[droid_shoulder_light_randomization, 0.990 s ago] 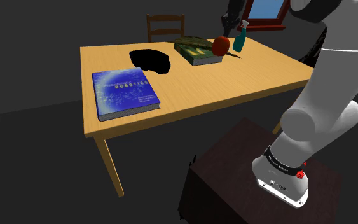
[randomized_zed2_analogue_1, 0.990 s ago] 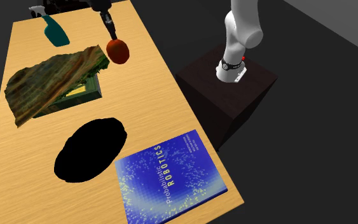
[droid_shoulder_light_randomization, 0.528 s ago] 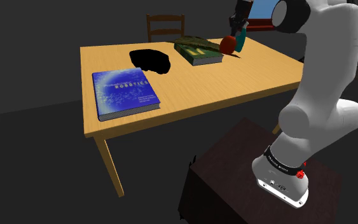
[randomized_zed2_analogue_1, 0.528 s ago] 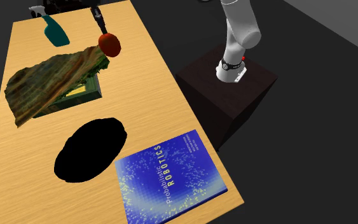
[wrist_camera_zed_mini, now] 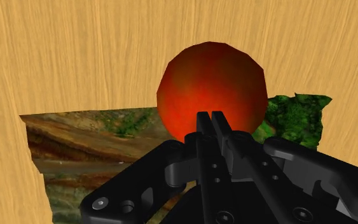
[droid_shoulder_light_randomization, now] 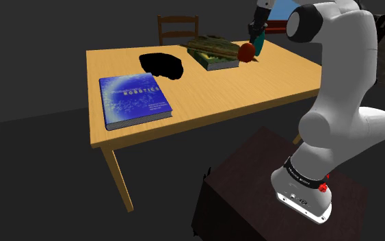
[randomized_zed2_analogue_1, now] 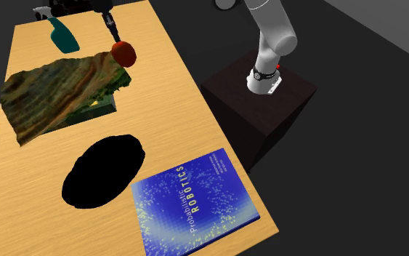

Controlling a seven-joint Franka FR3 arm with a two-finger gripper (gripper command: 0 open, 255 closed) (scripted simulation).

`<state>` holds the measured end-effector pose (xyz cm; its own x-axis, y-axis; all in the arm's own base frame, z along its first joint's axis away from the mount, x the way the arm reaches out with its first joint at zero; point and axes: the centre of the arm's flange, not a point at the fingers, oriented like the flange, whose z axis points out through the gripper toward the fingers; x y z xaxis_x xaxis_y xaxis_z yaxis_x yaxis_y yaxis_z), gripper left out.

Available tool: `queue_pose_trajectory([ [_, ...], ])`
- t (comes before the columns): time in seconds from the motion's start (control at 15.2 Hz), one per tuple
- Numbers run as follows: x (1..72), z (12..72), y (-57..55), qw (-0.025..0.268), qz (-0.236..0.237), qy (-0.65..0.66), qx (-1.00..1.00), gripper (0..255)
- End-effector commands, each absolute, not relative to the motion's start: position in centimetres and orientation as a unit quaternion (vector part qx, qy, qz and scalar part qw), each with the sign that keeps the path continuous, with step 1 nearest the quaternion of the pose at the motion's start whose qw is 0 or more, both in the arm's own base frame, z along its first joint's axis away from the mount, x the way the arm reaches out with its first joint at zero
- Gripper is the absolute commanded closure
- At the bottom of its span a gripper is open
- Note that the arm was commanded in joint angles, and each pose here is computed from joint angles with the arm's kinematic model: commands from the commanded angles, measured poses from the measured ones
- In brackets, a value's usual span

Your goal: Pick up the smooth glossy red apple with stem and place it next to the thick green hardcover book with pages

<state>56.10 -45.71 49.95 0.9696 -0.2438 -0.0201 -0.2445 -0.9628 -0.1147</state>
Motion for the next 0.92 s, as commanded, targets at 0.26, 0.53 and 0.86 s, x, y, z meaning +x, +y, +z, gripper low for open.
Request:
queue_pose_trajectory([
  [0.26,55.9,46.7,-45.8,0.058,0.003,0.123,-0.991,255],
  [0.53,55.9,44.6,-45.8,0.058,0.003,0.123,-0.991,255],
  [0.86,55.9,42.0,-45.8,0.058,0.003,0.123,-0.991,255],
])
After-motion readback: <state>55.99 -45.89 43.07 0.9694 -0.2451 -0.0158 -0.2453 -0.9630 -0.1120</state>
